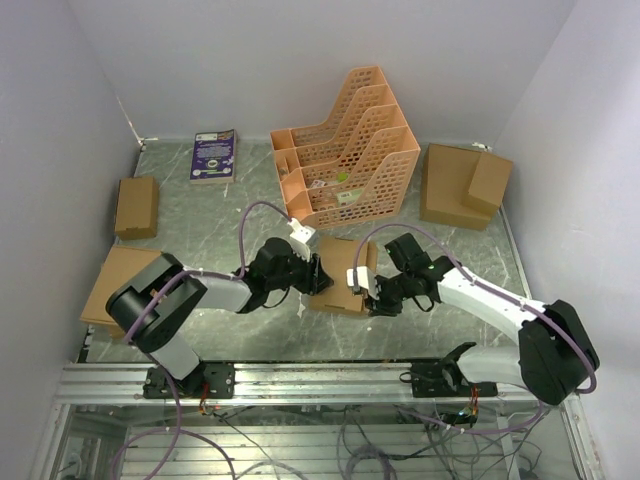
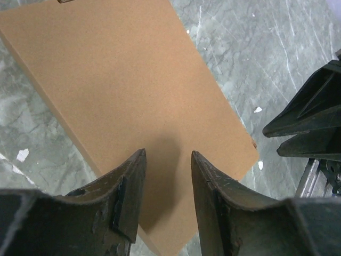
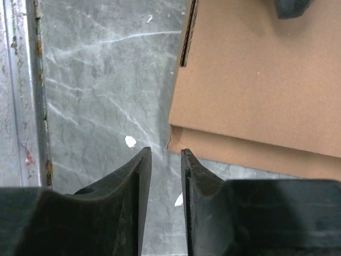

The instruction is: Fold the paper box

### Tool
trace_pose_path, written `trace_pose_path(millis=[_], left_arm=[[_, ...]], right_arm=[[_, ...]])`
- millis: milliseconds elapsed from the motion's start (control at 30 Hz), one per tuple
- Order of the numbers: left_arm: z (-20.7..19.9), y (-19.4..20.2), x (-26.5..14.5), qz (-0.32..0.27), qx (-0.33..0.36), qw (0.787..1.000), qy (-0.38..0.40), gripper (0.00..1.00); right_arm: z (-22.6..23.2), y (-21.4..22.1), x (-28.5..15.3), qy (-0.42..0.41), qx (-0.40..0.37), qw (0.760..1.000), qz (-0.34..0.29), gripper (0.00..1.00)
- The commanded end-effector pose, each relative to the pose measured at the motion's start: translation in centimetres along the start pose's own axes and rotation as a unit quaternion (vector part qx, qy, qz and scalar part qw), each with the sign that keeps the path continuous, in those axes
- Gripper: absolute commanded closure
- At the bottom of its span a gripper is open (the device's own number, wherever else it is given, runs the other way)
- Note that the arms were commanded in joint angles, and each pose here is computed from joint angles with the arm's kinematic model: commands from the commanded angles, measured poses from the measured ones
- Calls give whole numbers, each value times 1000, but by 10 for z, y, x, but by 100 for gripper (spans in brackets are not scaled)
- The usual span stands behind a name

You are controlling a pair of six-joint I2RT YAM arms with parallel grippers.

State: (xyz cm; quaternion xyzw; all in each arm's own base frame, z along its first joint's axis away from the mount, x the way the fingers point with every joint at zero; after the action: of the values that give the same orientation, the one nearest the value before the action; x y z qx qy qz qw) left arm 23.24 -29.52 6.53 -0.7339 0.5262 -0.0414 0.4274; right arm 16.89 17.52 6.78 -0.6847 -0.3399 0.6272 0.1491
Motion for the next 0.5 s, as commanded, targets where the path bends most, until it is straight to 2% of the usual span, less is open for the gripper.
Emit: trace_pose_path(millis=[0,67,133,167,233,267,300,367,400,467], left_arm=[[6,3,-12,37,-20,998,-45,48],[-2,-11,-19,21,-17,998,-50,47],[-8,-23,-29,2,-14,998,-58,47],[-9,-27,-34,-9,-14,998,-64,47],[-13,-35,-49,-34,-21,997,-73,48],[-13,-34,-55,-42,-28,996,-75,49],[-15,-33,-61,-51,-37,995,-72,50],[-17,-25,-72,-66,-61,994,-56,53],[-19,-20,-77,-74,-79,993,-44,55],[-20,-8,-86,-85,-120,989,-23,75]], right_arm=[[4,-4,-14,-16,-6,1000,-7,69],[-11,-8,-22,4,8,1000,-8,65],[-35,-7,-34,42,45,998,22,61],[-46,-7,-40,55,63,996,40,65],[-70,-2,-57,72,101,990,75,89],[-86,-6,-66,78,108,987,89,96],[-90,-3,-69,61,121,984,113,100],[-113,-5,-80,80,125,979,141,100],[-126,-6,-84,98,119,976,151,100],[-148,-10,-89,138,98,973,154,100]])
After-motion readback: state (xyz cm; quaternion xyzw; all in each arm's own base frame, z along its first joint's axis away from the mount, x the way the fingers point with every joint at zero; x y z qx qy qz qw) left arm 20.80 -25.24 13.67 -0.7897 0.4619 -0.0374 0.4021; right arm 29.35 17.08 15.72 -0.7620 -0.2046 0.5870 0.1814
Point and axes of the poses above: each gripper's point midway between its finger pads, its own x axis out along the fingers, its own z axis along the line the jaws close on, y = z × x, the point moved 3 cm from there along -x, back along the fingers, and after that the axes turned 14 degrees about -x, right-handed, at the moved point
